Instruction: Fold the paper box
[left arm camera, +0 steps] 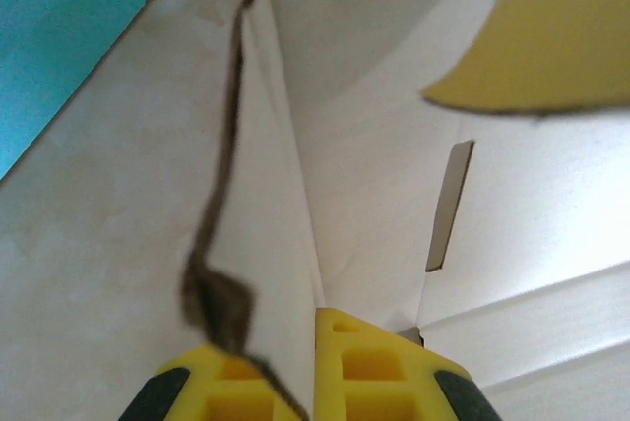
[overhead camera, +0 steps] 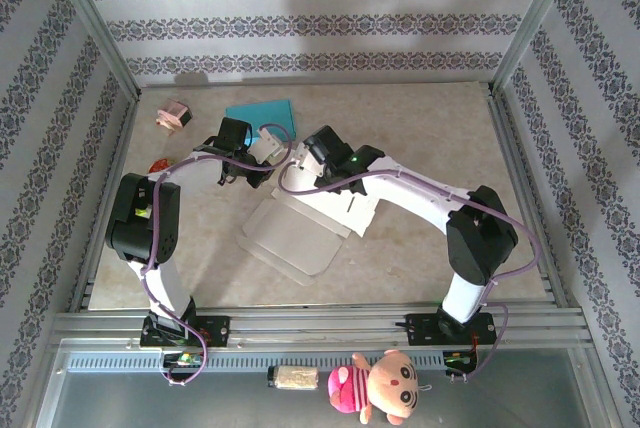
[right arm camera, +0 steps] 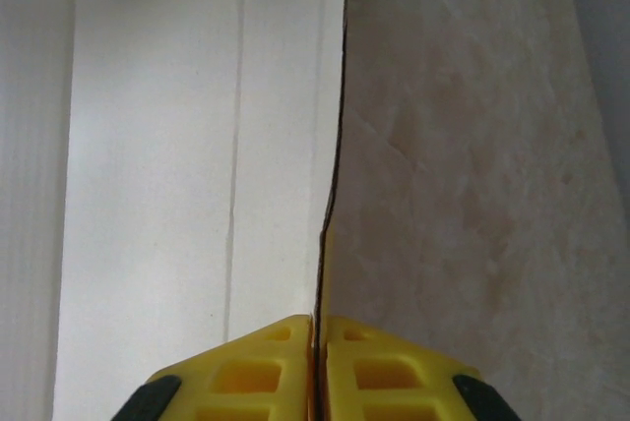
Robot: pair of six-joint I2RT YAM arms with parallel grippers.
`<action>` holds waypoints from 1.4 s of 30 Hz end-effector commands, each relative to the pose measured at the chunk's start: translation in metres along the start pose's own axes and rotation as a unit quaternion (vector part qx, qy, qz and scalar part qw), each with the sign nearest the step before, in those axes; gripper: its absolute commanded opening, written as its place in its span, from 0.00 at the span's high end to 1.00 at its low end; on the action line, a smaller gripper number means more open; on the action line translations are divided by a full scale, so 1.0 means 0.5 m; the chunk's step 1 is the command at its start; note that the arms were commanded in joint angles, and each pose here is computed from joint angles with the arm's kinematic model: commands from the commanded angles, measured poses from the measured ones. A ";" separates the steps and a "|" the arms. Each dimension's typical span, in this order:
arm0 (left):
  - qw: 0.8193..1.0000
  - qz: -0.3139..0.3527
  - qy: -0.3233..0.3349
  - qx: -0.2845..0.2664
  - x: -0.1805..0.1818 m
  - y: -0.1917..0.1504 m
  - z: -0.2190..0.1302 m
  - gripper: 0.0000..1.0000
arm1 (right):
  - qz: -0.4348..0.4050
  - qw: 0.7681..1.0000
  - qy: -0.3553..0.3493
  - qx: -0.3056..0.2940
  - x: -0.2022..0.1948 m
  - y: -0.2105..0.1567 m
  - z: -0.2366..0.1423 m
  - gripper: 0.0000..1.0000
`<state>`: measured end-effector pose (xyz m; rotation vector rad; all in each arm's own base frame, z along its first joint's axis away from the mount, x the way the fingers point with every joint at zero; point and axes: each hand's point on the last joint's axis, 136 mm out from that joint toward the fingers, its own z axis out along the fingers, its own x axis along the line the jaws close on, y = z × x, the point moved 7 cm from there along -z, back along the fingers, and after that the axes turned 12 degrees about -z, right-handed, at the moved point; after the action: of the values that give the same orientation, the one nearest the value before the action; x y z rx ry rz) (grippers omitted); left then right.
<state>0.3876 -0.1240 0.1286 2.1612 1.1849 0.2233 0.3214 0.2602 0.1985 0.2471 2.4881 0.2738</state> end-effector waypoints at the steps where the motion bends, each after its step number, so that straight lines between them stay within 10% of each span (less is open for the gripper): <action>1: 0.999 -0.047 0.000 -0.028 -0.002 0.007 -0.027 0.97 | -0.039 0.996 -0.075 0.029 -0.018 0.006 -0.012 0.91; 12: 0.966 -0.154 -0.035 -0.206 -0.043 0.012 -0.098 0.62 | -0.142 0.967 -0.205 0.046 0.009 0.022 -0.007 0.92; 20: 0.925 -0.296 0.032 -0.238 0.029 -0.012 -0.202 0.59 | -0.160 0.957 -0.237 0.034 0.022 0.017 -0.017 0.91; 29: 0.922 -0.376 -0.010 -0.089 0.101 0.002 -0.144 0.63 | -0.158 0.951 -0.264 -0.002 0.016 0.034 -0.051 0.90; 42: 0.931 -0.322 -0.161 -0.064 0.014 0.019 -0.077 0.72 | -0.183 0.944 -0.275 -0.005 0.025 0.039 -0.044 0.90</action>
<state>0.3899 -0.0898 0.1505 1.5164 1.6686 -0.2400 0.3040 0.2752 0.2091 -0.1205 1.9670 0.0471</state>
